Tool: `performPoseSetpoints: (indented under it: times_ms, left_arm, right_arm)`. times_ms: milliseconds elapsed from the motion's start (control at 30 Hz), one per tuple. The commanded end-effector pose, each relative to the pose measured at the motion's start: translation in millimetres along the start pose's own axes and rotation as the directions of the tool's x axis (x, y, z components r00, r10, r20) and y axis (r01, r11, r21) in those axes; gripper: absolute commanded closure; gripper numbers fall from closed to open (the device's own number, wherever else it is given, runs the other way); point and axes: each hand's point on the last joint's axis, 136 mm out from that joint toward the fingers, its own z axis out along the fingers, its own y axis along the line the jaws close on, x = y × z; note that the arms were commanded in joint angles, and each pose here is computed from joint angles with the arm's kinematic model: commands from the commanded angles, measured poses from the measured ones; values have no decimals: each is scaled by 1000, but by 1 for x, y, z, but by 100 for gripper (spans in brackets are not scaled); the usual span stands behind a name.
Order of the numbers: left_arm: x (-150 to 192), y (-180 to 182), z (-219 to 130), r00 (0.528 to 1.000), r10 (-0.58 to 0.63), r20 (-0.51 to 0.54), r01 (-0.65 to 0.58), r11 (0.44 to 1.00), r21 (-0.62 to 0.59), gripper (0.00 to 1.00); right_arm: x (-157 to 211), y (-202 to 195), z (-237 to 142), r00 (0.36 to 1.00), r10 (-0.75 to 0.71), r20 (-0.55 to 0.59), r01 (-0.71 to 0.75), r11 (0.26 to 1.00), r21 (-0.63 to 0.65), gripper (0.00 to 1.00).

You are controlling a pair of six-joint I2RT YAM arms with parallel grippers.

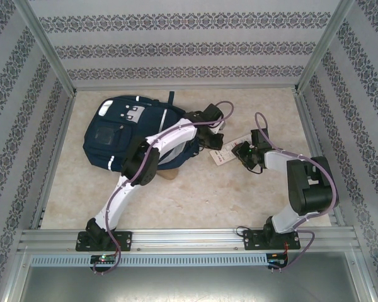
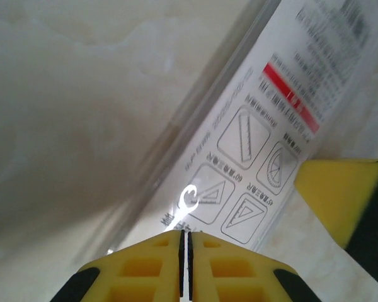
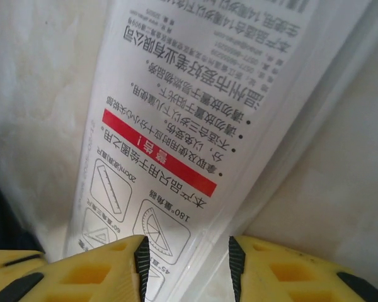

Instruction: Pack the student bag

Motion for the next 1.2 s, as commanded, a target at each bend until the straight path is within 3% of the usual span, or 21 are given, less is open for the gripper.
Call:
performPoseSetpoints:
  times_ms: [0,233,500,700,767,833,900,1033,1167]
  left_arm:
    - [18,-4,12,997,-26,-68,26,1000,-8,88]
    - [38,-4,26,992,-40,-123,39,999,-7,88]
    - [45,-14,25,988,-49,-147,55,998,32,91]
    - [44,-17,18,989,-42,-141,47,998,34,91]
    - [41,-17,13,991,-34,-127,37,999,27,91]
    - [33,-18,1,995,-25,-101,26,1000,14,91]
    - [23,-20,-15,998,-18,-66,18,1000,5,91]
    - [-1,-20,-66,999,2,37,0,999,-43,88]
    - [-19,3,-124,989,7,146,16,988,-156,87]
  right_arm:
    - [5,-5,11,999,35,-29,-35,999,1,56]
    - [9,1,10,999,42,-30,-43,998,-36,53]
    - [7,51,22,995,58,-79,-79,953,-294,54]
    - [6,56,25,996,48,-77,-69,952,-299,65]
    - [6,51,25,996,52,-70,-70,956,-284,82]
    - [6,48,22,997,45,-59,-60,959,-278,95]
    - [6,49,18,998,29,-52,-42,960,-275,99]
    - [4,59,2,999,-15,-29,6,957,-289,100]
    - [3,73,-19,997,-74,0,71,949,-307,100]
